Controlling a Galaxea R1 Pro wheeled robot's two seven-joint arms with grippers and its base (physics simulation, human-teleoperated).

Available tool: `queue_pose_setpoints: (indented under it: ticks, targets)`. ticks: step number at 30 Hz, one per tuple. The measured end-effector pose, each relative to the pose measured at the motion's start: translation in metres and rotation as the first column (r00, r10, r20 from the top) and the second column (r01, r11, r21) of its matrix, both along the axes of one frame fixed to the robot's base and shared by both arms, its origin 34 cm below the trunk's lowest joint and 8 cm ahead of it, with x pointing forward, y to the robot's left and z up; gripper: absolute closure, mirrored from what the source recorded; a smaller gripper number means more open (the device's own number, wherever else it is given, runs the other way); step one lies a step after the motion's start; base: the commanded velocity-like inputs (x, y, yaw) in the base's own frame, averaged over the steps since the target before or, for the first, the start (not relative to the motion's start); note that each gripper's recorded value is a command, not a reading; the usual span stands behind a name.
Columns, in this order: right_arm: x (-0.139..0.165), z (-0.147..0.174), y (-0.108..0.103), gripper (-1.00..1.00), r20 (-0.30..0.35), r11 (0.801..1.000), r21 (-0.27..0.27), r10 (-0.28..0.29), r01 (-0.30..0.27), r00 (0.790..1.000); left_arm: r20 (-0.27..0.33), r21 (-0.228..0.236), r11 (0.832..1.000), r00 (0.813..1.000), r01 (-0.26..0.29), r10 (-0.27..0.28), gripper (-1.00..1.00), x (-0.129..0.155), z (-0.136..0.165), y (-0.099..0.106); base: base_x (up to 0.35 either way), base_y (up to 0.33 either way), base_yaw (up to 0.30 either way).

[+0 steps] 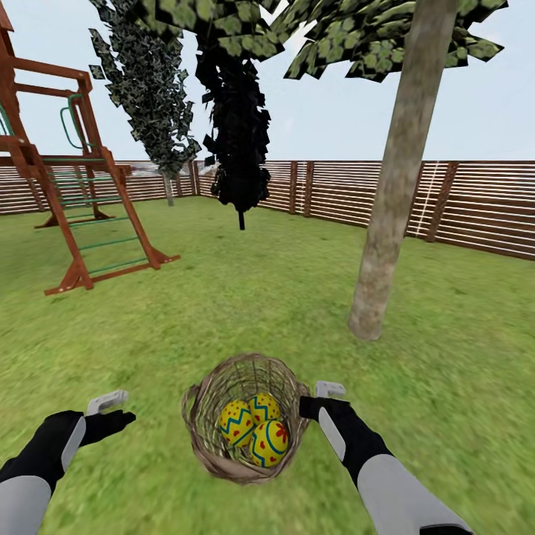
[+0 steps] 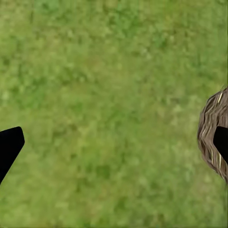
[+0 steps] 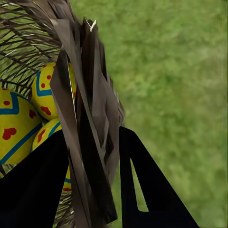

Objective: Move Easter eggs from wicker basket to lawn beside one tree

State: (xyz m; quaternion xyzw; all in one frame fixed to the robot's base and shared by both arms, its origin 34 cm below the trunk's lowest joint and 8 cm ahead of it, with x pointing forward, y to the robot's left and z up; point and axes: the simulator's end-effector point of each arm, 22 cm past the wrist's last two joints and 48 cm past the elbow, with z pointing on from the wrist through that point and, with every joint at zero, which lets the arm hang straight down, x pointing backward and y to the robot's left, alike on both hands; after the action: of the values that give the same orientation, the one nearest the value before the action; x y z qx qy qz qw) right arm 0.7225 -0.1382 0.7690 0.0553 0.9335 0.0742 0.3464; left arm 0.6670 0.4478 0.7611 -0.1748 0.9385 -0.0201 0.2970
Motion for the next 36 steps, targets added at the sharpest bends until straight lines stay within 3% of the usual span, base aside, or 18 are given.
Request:
queue_pose_setpoints:
  ticks: [36]
  targets:
    - [0.0005,0.0011,0.0047,1.00,0.005,1.000,0.017,0.014,-0.014,1.000,0.001,0.001,1.000,1.000,0.000,0.000,-1.00,0.0001,0.0001,0.0002,0.302,0.000,0.032]
